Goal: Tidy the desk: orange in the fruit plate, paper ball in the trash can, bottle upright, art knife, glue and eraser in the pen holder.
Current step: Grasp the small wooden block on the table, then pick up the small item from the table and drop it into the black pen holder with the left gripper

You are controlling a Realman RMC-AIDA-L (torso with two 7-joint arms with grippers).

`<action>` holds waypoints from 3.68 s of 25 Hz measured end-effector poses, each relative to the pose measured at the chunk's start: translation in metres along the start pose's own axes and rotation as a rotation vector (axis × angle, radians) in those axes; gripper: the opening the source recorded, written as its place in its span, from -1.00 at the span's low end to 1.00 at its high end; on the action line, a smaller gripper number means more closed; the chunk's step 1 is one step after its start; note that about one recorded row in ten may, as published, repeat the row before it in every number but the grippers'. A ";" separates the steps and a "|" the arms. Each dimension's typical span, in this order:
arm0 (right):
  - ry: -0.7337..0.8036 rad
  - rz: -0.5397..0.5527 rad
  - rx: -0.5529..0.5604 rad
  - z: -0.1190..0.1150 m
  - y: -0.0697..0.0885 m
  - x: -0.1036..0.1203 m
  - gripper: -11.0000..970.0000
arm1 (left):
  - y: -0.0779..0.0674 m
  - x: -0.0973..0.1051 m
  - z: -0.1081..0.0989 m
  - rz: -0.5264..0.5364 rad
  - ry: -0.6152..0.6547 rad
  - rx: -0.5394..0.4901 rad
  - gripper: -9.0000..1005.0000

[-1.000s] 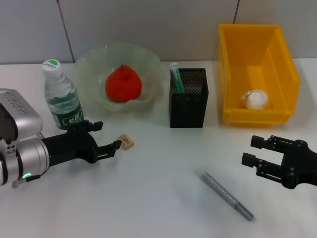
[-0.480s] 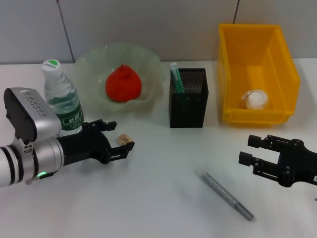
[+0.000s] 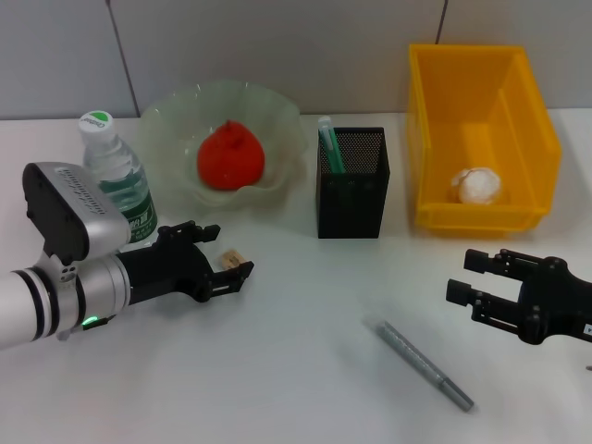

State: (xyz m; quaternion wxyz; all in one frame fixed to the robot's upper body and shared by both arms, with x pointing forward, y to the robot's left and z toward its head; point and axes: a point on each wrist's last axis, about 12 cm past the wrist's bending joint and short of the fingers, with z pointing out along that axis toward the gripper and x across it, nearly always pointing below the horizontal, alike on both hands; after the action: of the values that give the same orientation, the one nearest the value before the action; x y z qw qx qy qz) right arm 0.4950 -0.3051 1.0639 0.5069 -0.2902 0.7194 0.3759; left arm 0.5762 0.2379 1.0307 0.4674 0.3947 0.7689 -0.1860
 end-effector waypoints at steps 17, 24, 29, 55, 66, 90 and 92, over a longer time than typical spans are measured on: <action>0.005 0.001 0.012 0.004 -0.003 0.000 0.22 | -0.002 0.000 0.006 0.002 0.028 0.006 0.24; 0.005 0.001 0.013 0.004 -0.003 0.000 0.22 | -0.001 0.000 0.007 0.004 0.031 -0.002 0.08; 0.005 0.000 0.012 0.004 -0.003 -0.001 0.21 | -0.001 0.001 0.007 0.003 0.033 -0.001 0.00; 0.000 0.007 -0.006 0.010 -0.003 -0.002 0.20 | -0.004 -0.068 -0.016 -0.070 -0.352 0.170 -0.23; 0.020 0.006 -0.020 0.011 -0.002 0.000 0.19 | -0.001 -0.109 0.028 -0.136 -0.369 0.143 -0.23; 0.035 -0.006 -0.028 0.014 -0.003 -0.002 0.18 | -0.010 -0.131 0.065 -0.137 -0.266 0.010 -0.10; 0.036 -0.006 -0.028 0.014 -0.003 -0.002 0.17 | -0.010 -0.131 0.066 -0.134 -0.265 0.012 0.10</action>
State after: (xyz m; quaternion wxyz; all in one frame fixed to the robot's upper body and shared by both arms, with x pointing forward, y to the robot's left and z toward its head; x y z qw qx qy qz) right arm 0.5050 -0.2951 1.0622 0.4909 -0.3060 0.7222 0.3793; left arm 0.6387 0.1318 1.1107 0.5490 0.3170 0.7240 -0.2718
